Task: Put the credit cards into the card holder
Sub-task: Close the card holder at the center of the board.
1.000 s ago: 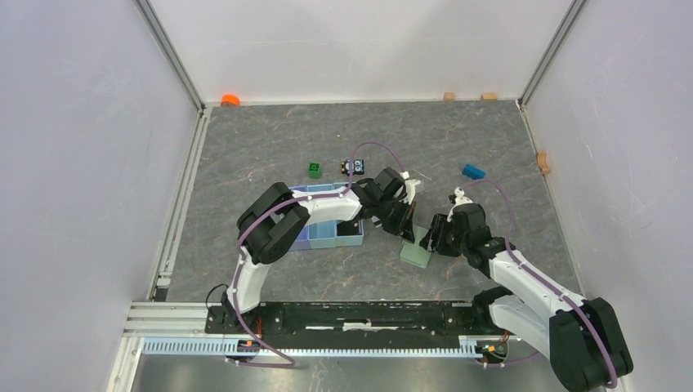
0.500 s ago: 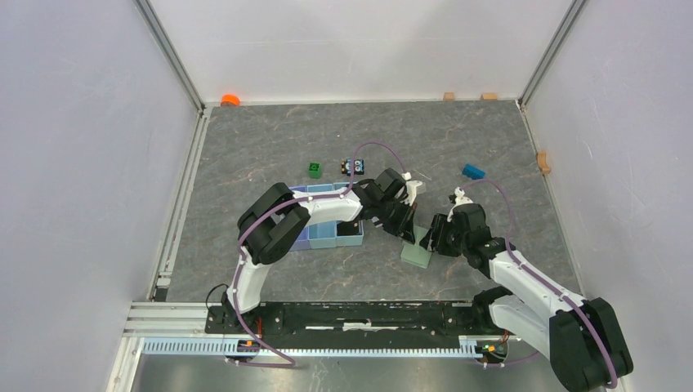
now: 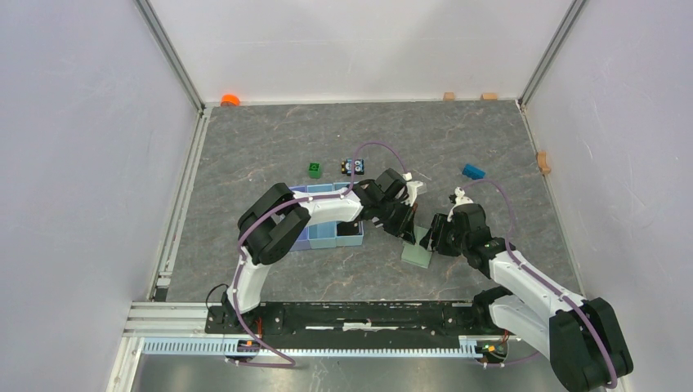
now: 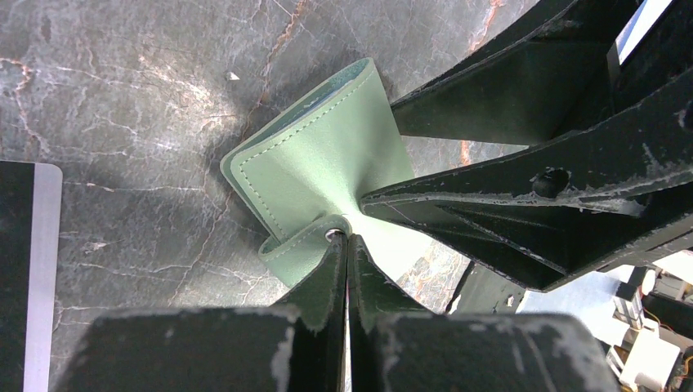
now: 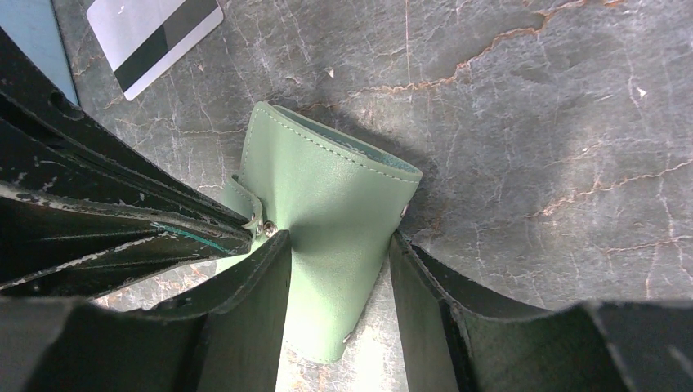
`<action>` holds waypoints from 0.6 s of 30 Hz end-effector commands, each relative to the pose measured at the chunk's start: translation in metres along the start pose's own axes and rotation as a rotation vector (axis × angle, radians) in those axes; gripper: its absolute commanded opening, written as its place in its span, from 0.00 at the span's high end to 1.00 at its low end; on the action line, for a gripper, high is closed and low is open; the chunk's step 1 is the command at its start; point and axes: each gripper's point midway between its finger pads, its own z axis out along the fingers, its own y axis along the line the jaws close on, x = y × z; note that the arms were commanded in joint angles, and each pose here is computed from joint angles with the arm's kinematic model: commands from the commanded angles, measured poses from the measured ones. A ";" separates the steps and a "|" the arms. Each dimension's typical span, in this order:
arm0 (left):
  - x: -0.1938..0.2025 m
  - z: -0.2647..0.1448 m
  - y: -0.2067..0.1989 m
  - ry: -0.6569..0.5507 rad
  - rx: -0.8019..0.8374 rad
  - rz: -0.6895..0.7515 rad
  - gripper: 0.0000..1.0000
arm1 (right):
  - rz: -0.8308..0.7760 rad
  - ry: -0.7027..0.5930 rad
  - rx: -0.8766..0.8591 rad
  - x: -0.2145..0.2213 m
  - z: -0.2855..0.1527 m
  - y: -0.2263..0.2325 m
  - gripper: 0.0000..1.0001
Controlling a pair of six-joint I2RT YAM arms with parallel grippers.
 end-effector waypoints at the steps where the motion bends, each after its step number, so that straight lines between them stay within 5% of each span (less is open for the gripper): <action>1: 0.000 0.003 -0.010 0.003 0.025 0.068 0.98 | -0.009 0.127 0.128 0.043 -0.001 -0.037 0.46; 18: 0.005 0.002 -0.014 0.005 0.033 0.106 0.98 | -0.007 0.128 0.129 0.043 -0.001 -0.037 0.46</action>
